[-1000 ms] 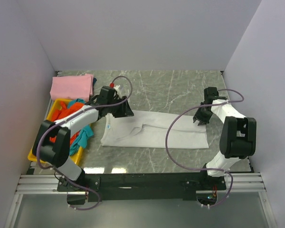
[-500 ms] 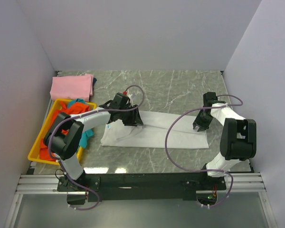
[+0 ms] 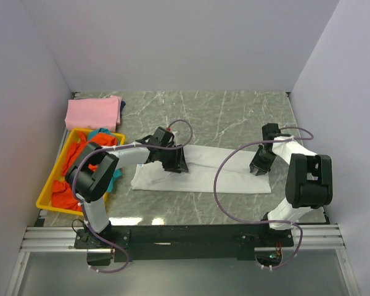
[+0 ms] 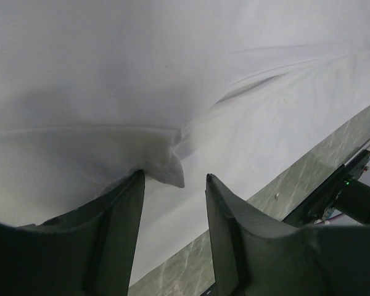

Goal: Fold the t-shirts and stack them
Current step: Fold the tshirt

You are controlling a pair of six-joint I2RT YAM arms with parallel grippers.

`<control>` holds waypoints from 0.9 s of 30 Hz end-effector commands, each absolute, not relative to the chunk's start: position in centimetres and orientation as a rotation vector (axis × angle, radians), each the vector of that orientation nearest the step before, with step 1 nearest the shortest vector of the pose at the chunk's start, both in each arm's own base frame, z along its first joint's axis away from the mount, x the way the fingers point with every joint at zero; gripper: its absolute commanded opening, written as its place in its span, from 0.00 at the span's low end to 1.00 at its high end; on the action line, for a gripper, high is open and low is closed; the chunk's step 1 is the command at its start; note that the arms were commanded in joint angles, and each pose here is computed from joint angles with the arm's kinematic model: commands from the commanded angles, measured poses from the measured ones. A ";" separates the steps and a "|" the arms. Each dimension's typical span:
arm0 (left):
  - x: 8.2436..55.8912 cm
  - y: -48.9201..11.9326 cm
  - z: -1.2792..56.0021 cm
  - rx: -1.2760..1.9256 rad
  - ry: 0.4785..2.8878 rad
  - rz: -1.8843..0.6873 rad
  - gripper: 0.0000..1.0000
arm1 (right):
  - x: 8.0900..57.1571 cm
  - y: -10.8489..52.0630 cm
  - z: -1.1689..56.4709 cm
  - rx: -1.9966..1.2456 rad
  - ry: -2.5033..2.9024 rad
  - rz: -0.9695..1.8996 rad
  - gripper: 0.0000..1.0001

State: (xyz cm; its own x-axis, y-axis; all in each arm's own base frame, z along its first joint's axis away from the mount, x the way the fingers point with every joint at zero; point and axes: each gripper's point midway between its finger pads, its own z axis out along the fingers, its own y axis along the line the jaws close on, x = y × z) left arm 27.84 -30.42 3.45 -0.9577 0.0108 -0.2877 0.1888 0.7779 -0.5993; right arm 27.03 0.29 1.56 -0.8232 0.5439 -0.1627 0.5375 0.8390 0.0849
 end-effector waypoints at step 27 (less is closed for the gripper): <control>30.5 -24.3 5.8 -0.171 2.739 -0.679 0.51 | 31.6 3.8 3.3 0.621 2.872 0.154 0.37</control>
